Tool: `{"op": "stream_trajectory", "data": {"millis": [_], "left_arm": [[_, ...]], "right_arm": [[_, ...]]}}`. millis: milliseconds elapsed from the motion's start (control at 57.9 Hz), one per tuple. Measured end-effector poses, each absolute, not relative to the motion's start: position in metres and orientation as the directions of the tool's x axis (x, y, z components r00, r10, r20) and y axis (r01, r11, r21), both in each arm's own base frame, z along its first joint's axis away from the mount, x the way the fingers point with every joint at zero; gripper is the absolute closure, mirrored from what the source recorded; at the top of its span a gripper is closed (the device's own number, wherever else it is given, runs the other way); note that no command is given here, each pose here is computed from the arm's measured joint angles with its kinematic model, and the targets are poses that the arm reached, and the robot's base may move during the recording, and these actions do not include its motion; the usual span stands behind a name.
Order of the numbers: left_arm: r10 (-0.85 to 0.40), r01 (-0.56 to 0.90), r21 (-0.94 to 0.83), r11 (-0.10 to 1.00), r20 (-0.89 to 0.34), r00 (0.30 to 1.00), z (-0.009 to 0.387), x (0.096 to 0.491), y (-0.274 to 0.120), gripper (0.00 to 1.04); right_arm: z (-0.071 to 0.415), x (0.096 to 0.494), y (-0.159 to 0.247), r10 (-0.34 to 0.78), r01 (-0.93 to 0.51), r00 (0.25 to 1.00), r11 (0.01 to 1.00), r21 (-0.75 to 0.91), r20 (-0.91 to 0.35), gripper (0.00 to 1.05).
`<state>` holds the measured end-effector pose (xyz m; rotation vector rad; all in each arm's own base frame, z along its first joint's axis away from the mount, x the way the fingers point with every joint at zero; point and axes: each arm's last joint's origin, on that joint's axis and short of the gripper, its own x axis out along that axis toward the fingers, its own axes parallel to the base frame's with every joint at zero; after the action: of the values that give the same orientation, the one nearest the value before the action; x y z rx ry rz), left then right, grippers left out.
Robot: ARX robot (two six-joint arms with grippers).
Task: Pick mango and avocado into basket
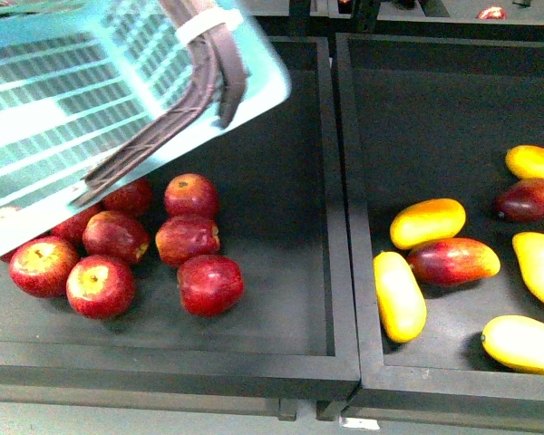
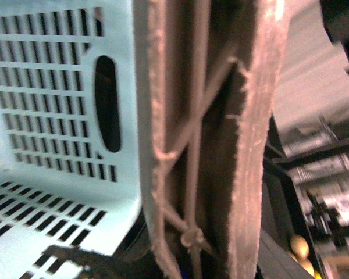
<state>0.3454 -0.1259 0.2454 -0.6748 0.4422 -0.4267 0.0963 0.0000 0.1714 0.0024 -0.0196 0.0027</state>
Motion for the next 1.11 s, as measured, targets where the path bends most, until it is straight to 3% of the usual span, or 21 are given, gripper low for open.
{"op": "stream_trajectory", "data": {"millis": [121, 259, 328, 415, 570, 605, 639, 674, 743, 916, 1106], "left_arm": [[-0.776, 0.465, -0.67, 0.578, -0.275, 0.568, 0.249, 0.378, -0.17, 0.9], [-0.892, 0.551, -0.705, 0.447, -0.301, 0.338, 0.249, 0.391, -0.211, 0.9], [-0.911, 0.568, -0.712, 0.412, -0.304, 0.28, 0.249, 0.395, -0.221, 0.9], [-0.921, 0.589, -0.709, 0.389, -0.305, 0.241, 0.253, 0.399, -0.228, 0.9], [-0.924, 0.621, -0.685, 0.382, -0.306, 0.231, 0.262, 0.4, -0.231, 0.9], [-0.923, 0.629, -0.677, 0.382, -0.308, 0.23, 0.262, 0.4, -0.232, 0.9], [-0.92, 0.632, -0.67, 0.389, -0.312, 0.235, 0.262, 0.4, -0.232, 0.9], [-0.918, 0.63, -0.67, 0.394, -0.316, 0.239, 0.262, 0.399, -0.232, 0.9], [-0.917, 0.627, -0.671, 0.396, -0.318, 0.239, 0.261, 0.399, -0.232, 0.9], [-0.914, 0.627, -0.667, 0.403, -0.321, 0.247, 0.261, 0.4, -0.23, 0.9], [-0.918, 0.632, -0.668, 0.393, -0.318, 0.236, 0.261, 0.399, -0.232, 0.9]], "right_arm": [[0.171, 0.096, 0.0, 0.003, -0.003, 1.0, 1.0, 0.002, 0.02, 0.09], [0.171, 0.096, 0.0, 0.003, -0.003, 1.0, 1.0, 0.002, 0.02, 0.09], [0.171, 0.096, 0.0, 0.002, -0.002, 1.0, 1.0, 0.002, 0.02, 0.09], [0.171, 0.096, 0.0, 0.002, -0.002, 1.0, 1.0, 0.002, 0.02, 0.09], [0.171, 0.096, 0.0, 0.004, -0.004, 1.0, 1.0, 0.007, 0.016, 0.09], [0.171, 0.097, 0.0, 0.05, -0.043, 0.993, 0.997, 0.071, -0.109, 0.09], [0.17, 0.099, -0.005, 0.058, 0.013, 0.937, 0.98, 0.199, -0.345, 0.09], [0.17, 0.103, -0.012, 0.028, 0.112, 0.873, 0.96, 0.256, -0.486, 0.09], [0.167, 0.112, -0.025, -0.031, 0.221, 0.823, 0.937, 0.27, -0.567, 0.09], [0.152, 0.141, -0.064, -0.155, 0.294, 0.772, 0.947, 0.129, -0.617, 0.09], [0.104, 0.191, -0.084, -0.12, 0.108, 0.721, 0.992, -0.06, -0.682, 0.09]]}}
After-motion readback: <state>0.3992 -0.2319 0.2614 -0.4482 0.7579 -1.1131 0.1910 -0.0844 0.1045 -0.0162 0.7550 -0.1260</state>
